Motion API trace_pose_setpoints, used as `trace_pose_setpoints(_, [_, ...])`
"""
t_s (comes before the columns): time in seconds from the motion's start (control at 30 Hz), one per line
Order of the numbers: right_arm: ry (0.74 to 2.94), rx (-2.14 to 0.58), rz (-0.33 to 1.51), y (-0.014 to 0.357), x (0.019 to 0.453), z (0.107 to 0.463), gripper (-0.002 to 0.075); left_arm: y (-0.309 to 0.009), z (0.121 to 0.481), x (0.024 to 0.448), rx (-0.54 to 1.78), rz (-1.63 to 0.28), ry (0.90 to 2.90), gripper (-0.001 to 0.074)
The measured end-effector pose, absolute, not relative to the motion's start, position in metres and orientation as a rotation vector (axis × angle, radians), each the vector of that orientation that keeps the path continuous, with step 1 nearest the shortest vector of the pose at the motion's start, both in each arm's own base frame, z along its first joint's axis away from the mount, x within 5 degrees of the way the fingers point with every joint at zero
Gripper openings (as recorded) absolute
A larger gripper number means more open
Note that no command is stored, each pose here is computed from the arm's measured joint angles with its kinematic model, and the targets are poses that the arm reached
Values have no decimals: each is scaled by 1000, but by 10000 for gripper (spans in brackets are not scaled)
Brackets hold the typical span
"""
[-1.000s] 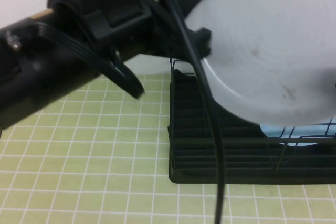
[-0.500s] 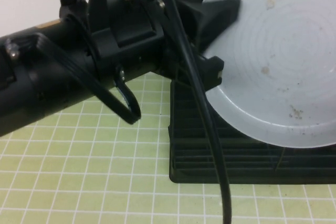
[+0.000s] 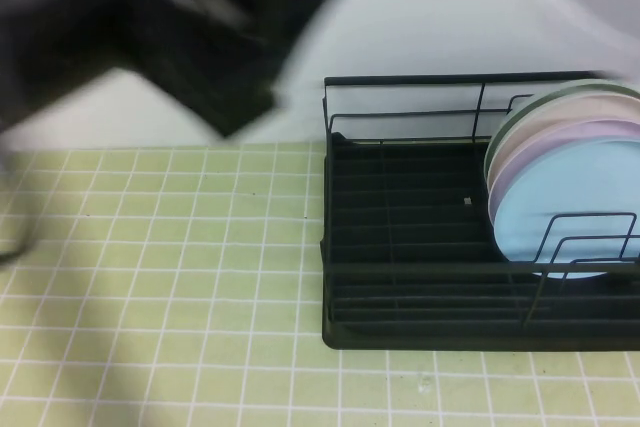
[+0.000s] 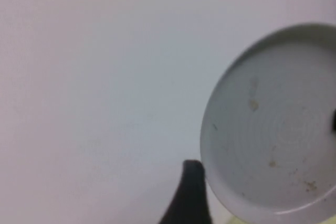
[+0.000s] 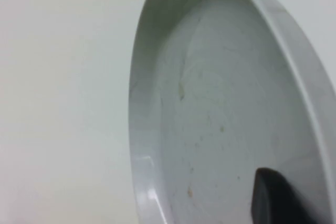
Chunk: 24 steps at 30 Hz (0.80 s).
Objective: Place plate on rack
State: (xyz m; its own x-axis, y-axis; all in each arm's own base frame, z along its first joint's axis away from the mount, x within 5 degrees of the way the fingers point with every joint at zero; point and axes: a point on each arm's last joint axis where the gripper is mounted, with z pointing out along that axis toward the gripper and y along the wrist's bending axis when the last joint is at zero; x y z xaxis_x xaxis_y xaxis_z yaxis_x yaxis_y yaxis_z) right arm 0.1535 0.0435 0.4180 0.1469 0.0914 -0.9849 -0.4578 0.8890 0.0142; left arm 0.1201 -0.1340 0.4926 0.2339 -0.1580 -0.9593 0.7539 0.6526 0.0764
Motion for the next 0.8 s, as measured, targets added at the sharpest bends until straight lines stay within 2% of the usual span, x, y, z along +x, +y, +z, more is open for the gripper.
trace_pose_setpoints(0.1, [1380,-415,181,38,162,428,106,-117,503,105,624,-616,1096,307])
trace_pose_setpoints(0.13, [1390,-469,116,38,167,428,106,-113,505,100,640,-590,1071,218])
trace_pose_setpoints(0.2, [1420,-664,-9,41,175,422,106,-106,507,93,674,-527,1027,50])
trace_pose_setpoints(0.23, [1434,-756,-38,44,178,418,106,-103,508,90,689,-491,1007,4])
trace_pose_setpoints(0.4, [1547,-1248,-111,51,198,393,106,-93,498,92,707,-349,1003,0])
trace_pose_setpoints(0.57, [1613,-1249,-173,46,223,387,106,-82,469,113,697,-168,1121,0])
trace_pose_setpoints(0.67, [1610,-1266,-216,44,231,387,106,-74,450,126,597,-207,1260,0])
trace_pose_setpoints(0.8, [1642,-1299,-209,44,240,377,106,-69,428,131,492,-436,1539,0])
